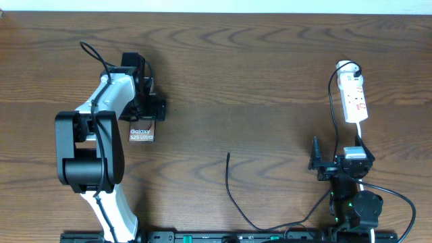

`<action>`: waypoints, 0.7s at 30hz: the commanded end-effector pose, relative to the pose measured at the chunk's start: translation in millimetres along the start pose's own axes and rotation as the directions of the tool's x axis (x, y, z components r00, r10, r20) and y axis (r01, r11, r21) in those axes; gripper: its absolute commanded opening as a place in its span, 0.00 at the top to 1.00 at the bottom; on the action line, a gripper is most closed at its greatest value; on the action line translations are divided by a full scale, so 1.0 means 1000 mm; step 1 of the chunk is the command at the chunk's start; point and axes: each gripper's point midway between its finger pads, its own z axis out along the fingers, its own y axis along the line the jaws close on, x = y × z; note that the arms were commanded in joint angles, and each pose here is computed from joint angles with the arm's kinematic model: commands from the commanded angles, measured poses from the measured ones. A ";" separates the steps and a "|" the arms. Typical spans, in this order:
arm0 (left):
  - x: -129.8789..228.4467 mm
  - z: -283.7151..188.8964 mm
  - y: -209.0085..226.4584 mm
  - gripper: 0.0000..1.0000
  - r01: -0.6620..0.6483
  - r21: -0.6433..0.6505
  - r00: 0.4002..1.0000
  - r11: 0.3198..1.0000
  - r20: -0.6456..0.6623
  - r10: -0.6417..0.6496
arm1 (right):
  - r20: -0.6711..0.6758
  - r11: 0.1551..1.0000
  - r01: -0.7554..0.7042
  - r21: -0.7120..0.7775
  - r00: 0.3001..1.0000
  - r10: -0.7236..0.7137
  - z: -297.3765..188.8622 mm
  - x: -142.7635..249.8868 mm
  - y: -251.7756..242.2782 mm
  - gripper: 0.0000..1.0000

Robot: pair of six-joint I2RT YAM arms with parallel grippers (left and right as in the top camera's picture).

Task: Plug charger to phone and switch on socket
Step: 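Lower the left gripper and close it on the phone's sides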

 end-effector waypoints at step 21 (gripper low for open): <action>0.018 0.015 0.005 0.18 -0.015 -0.023 0.998 1.000 -0.065 0.014 | 0.000 1.000 -0.010 0.000 1.000 0.010 0.000 0.000 0.001 0.01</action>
